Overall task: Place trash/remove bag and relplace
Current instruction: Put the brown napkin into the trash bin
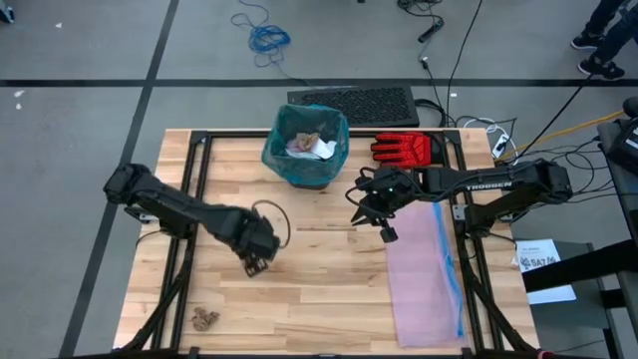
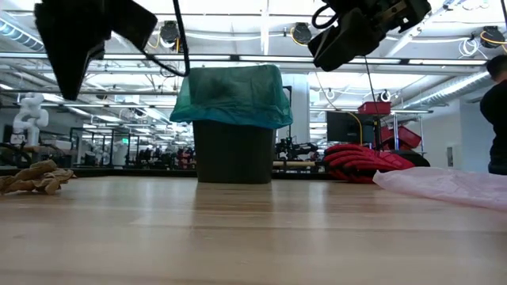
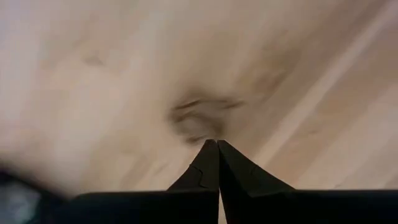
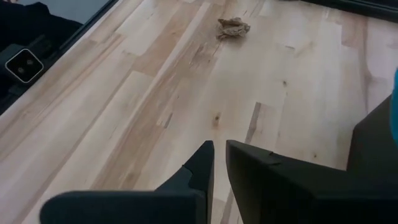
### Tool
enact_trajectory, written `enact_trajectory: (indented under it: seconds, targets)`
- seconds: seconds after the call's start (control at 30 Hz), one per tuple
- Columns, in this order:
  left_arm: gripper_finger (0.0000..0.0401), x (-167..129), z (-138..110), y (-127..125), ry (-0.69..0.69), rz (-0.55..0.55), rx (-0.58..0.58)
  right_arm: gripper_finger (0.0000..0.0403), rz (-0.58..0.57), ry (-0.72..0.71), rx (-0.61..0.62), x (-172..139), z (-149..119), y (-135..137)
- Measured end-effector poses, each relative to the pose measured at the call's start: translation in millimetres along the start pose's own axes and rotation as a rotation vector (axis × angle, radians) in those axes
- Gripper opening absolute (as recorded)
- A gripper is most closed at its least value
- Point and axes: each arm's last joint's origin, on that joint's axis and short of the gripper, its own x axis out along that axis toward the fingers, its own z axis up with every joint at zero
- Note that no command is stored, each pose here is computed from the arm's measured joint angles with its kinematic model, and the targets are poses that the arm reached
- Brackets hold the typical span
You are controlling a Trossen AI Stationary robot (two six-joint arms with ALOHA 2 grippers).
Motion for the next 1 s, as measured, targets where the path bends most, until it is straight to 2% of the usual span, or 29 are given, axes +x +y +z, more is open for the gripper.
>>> enact_trajectory:
  seconds: [0.13, 0.37, 0.5, 0.77, 0.87, 1.0]
  targets:
    - [0.0001, 16, -8, -13, -0.042, -0.07, -0.034, 0.0033, 0.007, 0.007, 0.02, 0, 0, 2]
    - [0.0013, 48, -30, -3, -0.013, 0.043, -0.279, 0.0033, 0.011, 0.022, 0.058, 0, -2, 2]
    - [0.0056, 56, -33, 0, -0.032, 0.071, -0.346, 0.0033, 0.021, 0.021, 0.052, 1, -1, 6]
    - [0.0167, 78, -32, 1, -0.098, -0.01, -0.409, 0.0033, 0.05, 0.018, 0.023, 4, 2, 15]
    - [0.0191, 94, -36, 11, -0.09, 0.011, -0.446, 0.0033, 0.055, 0.017, 0.017, 5, 3, 17]
    - [0.0199, 112, -41, 23, -0.086, 0.003, -0.475, 0.0033, 0.056, 0.017, 0.016, 5, 3, 17]
